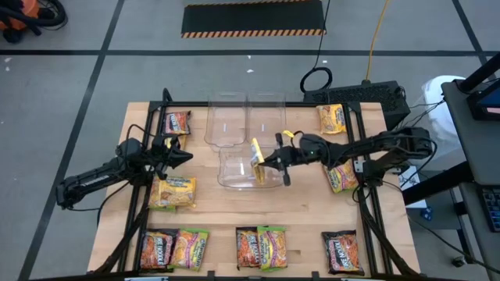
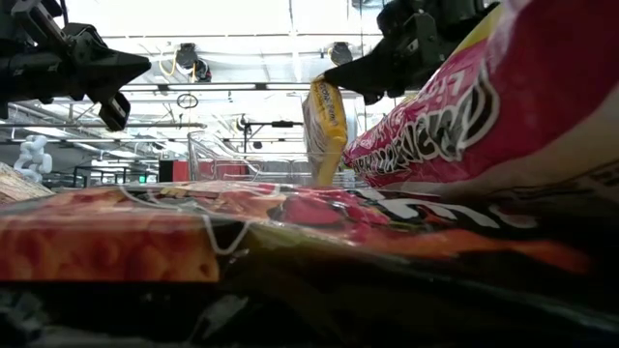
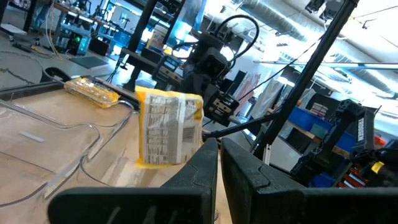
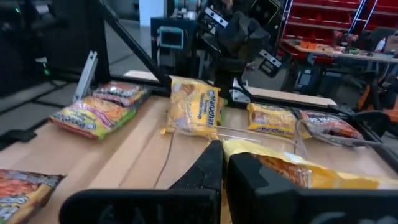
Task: Sort Maruchan noodles
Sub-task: Put the yellow noodle pack into the bottom transparent bin
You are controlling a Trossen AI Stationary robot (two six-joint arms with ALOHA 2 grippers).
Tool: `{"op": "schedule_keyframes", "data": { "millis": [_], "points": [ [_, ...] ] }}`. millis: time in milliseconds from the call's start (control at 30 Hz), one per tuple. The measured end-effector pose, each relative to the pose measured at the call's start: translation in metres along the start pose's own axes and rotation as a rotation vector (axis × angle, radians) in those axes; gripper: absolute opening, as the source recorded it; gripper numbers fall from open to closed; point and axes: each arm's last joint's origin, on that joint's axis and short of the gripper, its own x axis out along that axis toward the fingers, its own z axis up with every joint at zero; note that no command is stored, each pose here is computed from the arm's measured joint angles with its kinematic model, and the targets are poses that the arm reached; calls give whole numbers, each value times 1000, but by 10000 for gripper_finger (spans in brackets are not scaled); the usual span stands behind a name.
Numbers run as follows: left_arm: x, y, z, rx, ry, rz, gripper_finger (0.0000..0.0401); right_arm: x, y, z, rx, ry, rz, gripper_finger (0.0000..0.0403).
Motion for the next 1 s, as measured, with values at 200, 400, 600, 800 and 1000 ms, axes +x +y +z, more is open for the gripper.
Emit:
{"op": "schedule_keyframes", "data": {
  "millis": [200,400,600,800,1000],
  "points": [
    [0,0,0,-8,0,0,26,-14,5,-8,1,-122,-16,0],
    [0,0,0,-7,0,0,26,-29,9,-22,6,-159,-64,0],
    [0,0,0,-27,0,0,26,-33,10,-27,8,-149,-74,0],
    [0,0,0,-33,0,0,26,-33,10,-27,-20,-141,-78,0],
    [0,0,0,-60,0,0,26,-32,10,-33,-30,-81,-96,0]
  ]
}}
